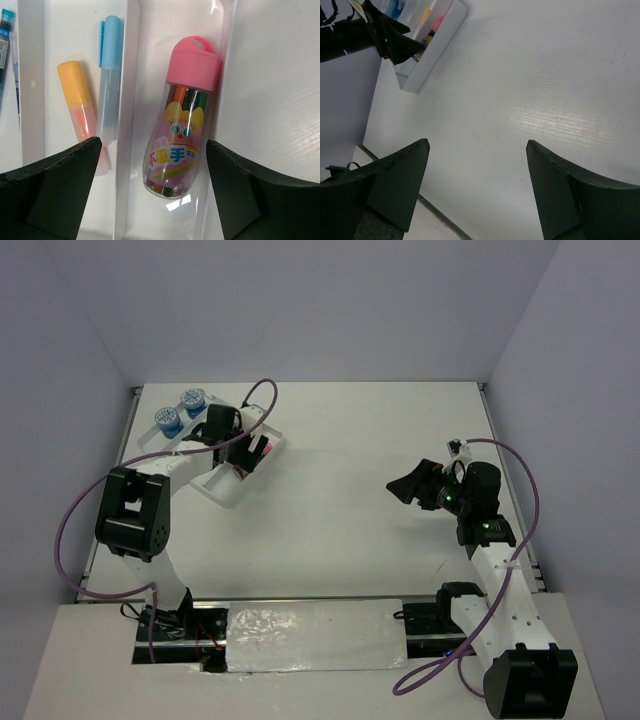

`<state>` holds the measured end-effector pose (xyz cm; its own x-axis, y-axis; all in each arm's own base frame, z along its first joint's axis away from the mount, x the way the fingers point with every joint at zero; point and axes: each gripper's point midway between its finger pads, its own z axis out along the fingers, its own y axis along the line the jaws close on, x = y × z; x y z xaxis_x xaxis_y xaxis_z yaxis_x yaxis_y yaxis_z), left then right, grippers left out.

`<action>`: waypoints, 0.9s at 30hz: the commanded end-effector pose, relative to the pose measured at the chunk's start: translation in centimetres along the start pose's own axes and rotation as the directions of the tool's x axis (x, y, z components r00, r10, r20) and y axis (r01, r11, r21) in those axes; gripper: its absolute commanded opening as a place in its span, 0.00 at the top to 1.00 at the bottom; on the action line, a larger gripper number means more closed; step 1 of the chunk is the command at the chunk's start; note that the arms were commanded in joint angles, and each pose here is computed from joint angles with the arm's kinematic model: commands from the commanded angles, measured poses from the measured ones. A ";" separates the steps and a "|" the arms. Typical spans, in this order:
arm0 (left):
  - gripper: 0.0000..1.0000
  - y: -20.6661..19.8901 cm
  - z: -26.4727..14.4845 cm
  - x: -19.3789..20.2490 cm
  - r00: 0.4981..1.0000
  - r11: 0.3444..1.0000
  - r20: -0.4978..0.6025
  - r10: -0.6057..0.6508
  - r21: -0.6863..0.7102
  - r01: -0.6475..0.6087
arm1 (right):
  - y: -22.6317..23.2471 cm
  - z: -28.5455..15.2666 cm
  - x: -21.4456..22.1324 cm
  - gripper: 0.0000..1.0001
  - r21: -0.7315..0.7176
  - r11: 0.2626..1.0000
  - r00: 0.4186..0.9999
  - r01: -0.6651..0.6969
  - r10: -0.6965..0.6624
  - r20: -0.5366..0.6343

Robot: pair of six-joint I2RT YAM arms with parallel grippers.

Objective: Sort the stationery into containers
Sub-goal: Place the stationery in the storage box, then reset both arms

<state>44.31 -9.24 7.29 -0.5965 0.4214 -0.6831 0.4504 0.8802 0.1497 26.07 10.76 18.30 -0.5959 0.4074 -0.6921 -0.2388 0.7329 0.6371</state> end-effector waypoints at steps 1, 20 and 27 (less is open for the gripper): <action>0.01 -0.2 -2.0 -4.0 0.994 1.000 0.108 0.003 -0.005 -0.002 | 0.5 0.1 -0.7 0.14 -0.026 0.999 0.999 0.038 -0.038 0.024; 0.01 -1.2 -28.0 -13.7 0.821 0.938 0.510 -0.255 -0.076 0.338 | 7.3 -4.6 -3.9 0.14 -0.005 0.978 0.972 0.207 -0.205 0.117; 0.01 -1.8 -33.4 -6.2 0.676 0.850 0.607 -0.418 -0.003 0.527 | 10.7 -11.3 -6.6 0.05 0.071 0.952 0.915 0.298 -0.306 0.263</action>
<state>26.14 -7.28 38.57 -0.1133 -0.1143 -0.9870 0.1634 0.9777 -0.1320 19.63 12.57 32.35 -0.3351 0.3105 -0.8896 -0.4517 0.7756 0.4409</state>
